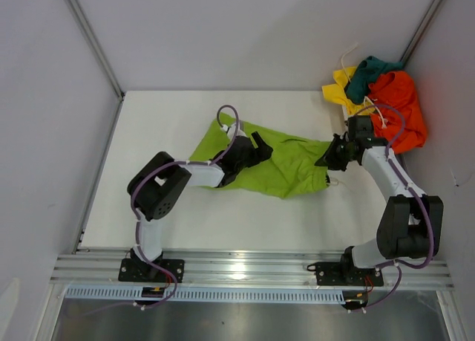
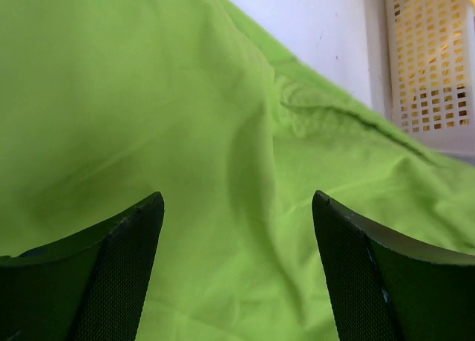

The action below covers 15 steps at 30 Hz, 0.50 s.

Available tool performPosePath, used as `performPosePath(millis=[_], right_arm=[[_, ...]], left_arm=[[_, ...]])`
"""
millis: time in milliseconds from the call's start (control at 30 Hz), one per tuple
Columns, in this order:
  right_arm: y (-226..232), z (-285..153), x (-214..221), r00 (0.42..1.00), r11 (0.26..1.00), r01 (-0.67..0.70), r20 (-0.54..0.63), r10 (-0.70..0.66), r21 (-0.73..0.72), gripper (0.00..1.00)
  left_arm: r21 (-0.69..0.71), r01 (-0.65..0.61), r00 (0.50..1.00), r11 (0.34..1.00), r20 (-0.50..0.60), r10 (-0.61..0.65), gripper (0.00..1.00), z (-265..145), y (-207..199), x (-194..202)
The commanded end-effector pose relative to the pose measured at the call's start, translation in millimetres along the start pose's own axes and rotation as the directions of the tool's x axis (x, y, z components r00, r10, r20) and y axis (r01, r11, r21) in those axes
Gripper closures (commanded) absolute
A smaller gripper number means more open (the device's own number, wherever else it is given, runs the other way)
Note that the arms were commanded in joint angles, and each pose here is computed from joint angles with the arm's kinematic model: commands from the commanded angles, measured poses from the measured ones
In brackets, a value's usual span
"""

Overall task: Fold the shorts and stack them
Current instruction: Fold the shorts

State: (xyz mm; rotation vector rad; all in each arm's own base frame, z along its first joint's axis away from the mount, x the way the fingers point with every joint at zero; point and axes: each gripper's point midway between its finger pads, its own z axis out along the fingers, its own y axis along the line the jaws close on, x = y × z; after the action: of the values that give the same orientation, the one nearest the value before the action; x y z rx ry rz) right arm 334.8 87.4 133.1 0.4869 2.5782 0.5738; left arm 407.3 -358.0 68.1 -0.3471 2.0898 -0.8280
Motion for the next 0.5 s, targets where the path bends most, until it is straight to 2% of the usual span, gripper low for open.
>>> performPosePath(millis=[0, 167, 367, 467], right_arm=[[-9.2, 3.5, -11.8, 0.994, 0.990, -0.089, 0.056, 0.095, -0.106, 1.00], [-37.8, 22.5, -1.3, 0.982, 0.967, -0.173, 0.047, 0.185, -0.186, 1.00], [-60.6, 41.6, 14.6, 0.976, 0.964, -0.211, 0.020, 0.217, -0.164, 1.00], [-68.9, 47.5, 25.1, 0.977, 0.968, -0.208, 0.007, 0.211, -0.142, 1.00]], left_arm=[[0.052, -0.023, 0.991, 0.998, 0.132, 0.016, 0.17, -24.6, -26.8, -47.8], [0.018, -0.084, 0.987, 0.996, 0.135, 0.081, 0.17, -33.7, -25.9, -59.8], [-0.017, -0.195, 0.977, 0.981, 0.087, 0.196, 0.17, -28.5, -32.3, -62.4], [-0.055, -0.269, 0.962, 0.962, 0.023, 0.270, 0.18, -17.1, -21.0, -50.0]])
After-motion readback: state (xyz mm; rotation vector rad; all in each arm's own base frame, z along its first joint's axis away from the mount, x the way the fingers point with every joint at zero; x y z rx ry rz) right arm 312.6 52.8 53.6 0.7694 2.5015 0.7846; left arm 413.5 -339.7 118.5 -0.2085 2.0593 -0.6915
